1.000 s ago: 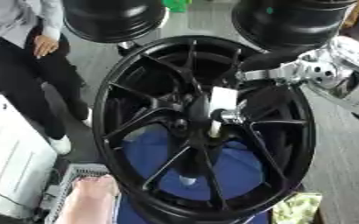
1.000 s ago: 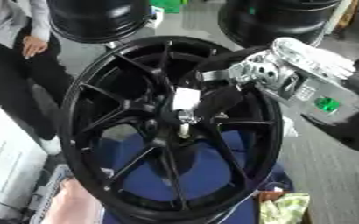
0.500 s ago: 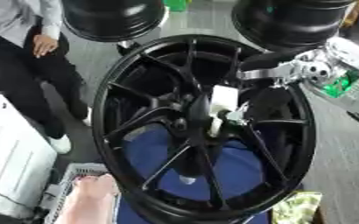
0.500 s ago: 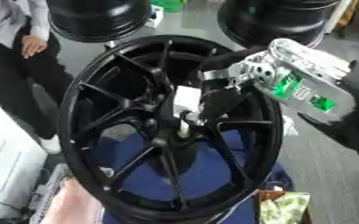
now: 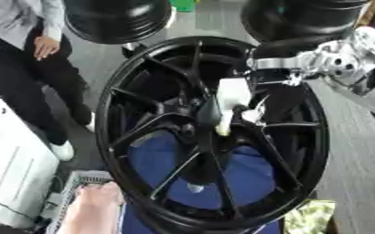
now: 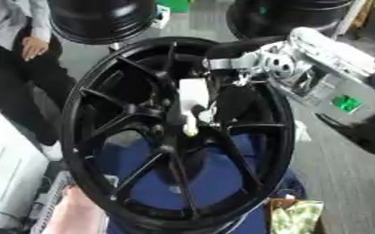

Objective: Pull the pin out of the wheel hub.

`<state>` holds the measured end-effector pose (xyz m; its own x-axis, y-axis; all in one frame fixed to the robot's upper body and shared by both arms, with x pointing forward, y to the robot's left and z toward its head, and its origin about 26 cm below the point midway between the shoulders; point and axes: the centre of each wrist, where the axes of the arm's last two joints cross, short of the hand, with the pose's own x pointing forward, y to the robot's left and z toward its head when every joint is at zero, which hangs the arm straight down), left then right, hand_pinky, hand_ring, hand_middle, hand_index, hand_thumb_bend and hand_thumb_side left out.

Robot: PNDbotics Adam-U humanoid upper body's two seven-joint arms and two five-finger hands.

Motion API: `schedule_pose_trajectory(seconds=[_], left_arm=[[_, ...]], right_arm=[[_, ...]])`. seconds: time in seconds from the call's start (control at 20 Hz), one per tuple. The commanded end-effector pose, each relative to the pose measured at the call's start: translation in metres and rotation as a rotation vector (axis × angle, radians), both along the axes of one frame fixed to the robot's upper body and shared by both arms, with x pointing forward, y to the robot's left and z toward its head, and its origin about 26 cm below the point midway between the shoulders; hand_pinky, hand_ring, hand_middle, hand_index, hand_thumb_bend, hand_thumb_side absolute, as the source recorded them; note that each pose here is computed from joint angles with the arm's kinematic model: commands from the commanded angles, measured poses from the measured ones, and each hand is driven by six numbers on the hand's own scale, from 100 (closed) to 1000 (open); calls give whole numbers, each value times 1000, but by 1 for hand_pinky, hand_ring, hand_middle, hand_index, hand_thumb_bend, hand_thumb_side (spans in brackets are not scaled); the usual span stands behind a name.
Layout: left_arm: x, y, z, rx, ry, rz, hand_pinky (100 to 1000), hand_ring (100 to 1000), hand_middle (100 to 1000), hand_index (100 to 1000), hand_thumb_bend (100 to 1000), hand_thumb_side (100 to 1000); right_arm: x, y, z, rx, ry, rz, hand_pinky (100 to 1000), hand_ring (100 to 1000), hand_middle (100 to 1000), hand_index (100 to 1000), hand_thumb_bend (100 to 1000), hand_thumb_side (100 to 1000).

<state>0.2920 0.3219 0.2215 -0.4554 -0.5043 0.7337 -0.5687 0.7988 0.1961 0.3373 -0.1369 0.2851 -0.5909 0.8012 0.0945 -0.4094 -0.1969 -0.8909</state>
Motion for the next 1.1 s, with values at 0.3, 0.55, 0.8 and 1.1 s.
schedule_pose_trajectory(seconds=[0.3,0.55,0.8,1.1], left_arm=[[-3,4,11,31,-32,15,628,1000,746,745,479,724],[-5,7,13,42,-40,34,628,1000,746,745,481,724],[-5,8,16,46,-54,47,629,1000,746,745,481,723],[-6,10,17,41,-62,59,629,1000,745,745,483,722]], right_arm=[[-15,-44,72,115,-109,-215,814,624,465,606,100,318],[-25,-93,91,134,-246,-338,826,632,475,626,100,330],[-36,-158,80,123,-309,-528,828,638,483,640,100,317],[-42,-218,53,132,-339,-747,827,653,500,659,100,323]])
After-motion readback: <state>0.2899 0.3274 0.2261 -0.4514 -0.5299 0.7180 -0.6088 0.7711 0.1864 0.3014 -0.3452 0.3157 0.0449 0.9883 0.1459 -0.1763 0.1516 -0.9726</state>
